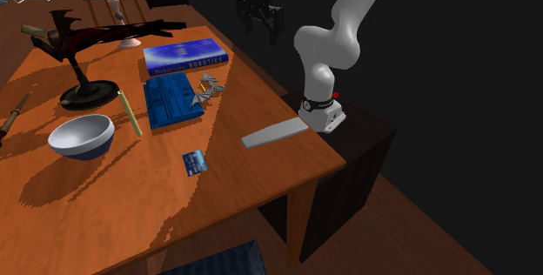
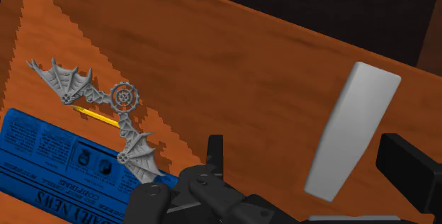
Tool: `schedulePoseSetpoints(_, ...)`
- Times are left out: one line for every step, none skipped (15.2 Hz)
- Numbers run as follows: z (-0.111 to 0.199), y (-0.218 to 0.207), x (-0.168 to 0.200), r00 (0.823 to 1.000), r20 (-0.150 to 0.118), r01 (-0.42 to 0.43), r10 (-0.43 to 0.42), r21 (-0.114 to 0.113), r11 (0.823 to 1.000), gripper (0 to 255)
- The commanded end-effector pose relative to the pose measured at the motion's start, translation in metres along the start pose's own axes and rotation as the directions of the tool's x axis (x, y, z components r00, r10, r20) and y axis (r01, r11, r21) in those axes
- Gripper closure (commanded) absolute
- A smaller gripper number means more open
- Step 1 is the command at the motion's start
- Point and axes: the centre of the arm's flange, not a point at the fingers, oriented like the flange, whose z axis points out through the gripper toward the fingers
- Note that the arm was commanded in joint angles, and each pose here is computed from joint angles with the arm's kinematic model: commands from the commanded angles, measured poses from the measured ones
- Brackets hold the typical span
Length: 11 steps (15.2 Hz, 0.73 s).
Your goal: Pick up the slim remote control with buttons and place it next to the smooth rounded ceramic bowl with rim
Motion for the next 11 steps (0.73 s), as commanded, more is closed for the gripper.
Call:
schedulePoseSetpoints(0.000,0.000,0.000,1.000,0.000,0.000,0.000,0.000,1.000,0)
schedulePoseSetpoints(0.011,-0.006,0.002,1.000,-0.008,-0.019,0.019,0.008,1.000,0)
schedulePoseSetpoints(0.021,-0.012,0.005,0.999,-0.016,-0.038,0.038,0.016,0.999,0)
schedulePoseSetpoints(0.031,-0.018,0.007,0.998,-0.024,-0.056,0.057,0.025,0.998,0)
schedulePoseSetpoints(0.042,-0.024,0.010,0.997,-0.032,-0.075,0.076,0.034,0.997,0)
schedulePoseSetpoints(0.052,-0.030,0.013,0.995,-0.039,-0.093,0.095,0.042,0.995,0)
schedulePoseSetpoints(0.062,-0.036,0.016,0.992,-0.047,-0.112,0.114,0.051,0.992,0)
schedulePoseSetpoints(0.072,-0.042,0.020,0.990,-0.054,-0.130,0.133,0.060,0.990,0)
schedulePoseSetpoints(0.082,-0.048,0.023,0.986,-0.061,-0.148,0.152,0.069,0.987,0)
schedulePoseSetpoints(0.092,-0.054,0.027,0.983,-0.068,-0.166,0.171,0.079,0.983,0)
schedulePoseSetpoints(0.102,-0.061,0.031,0.979,-0.075,-0.184,0.190,0.088,0.979,0)
